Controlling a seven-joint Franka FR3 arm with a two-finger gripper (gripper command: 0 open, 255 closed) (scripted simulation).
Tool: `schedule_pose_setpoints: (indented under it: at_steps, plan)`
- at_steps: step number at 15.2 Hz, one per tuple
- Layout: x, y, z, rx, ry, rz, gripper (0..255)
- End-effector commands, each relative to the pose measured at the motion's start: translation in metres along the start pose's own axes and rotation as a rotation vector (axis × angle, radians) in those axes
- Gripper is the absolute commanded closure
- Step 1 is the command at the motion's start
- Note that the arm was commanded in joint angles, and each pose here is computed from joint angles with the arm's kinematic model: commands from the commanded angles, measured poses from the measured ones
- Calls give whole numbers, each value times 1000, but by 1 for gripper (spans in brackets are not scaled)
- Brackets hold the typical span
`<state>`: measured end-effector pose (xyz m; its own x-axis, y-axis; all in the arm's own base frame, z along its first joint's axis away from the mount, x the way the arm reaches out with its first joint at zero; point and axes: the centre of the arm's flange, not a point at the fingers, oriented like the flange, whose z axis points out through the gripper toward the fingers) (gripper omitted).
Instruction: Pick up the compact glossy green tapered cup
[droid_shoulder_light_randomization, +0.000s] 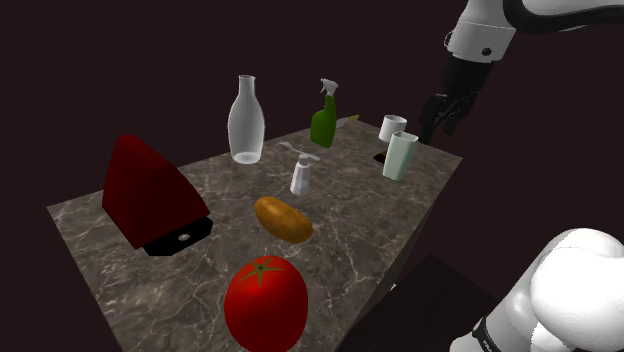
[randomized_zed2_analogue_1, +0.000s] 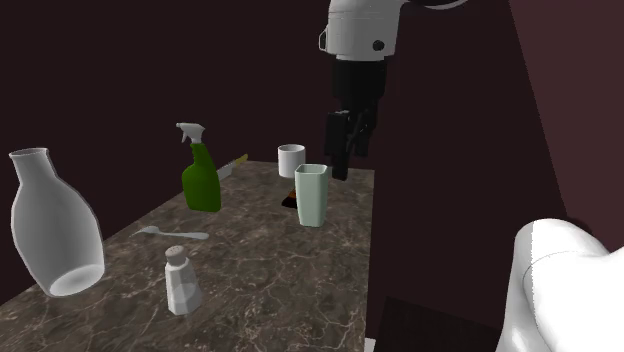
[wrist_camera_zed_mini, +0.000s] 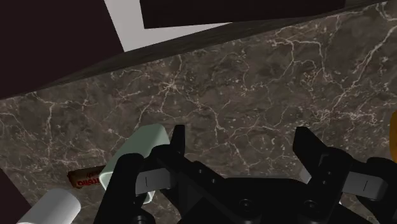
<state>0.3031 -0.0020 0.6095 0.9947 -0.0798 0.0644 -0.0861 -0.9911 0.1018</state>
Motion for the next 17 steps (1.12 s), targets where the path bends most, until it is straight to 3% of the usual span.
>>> schedule_pose_setpoints:
  at_steps: [1, 17]
  plan:
    - [0, 0, 0, 0, 0, 0, 0]
    - [139, 131, 81, 104, 14, -276, 0]
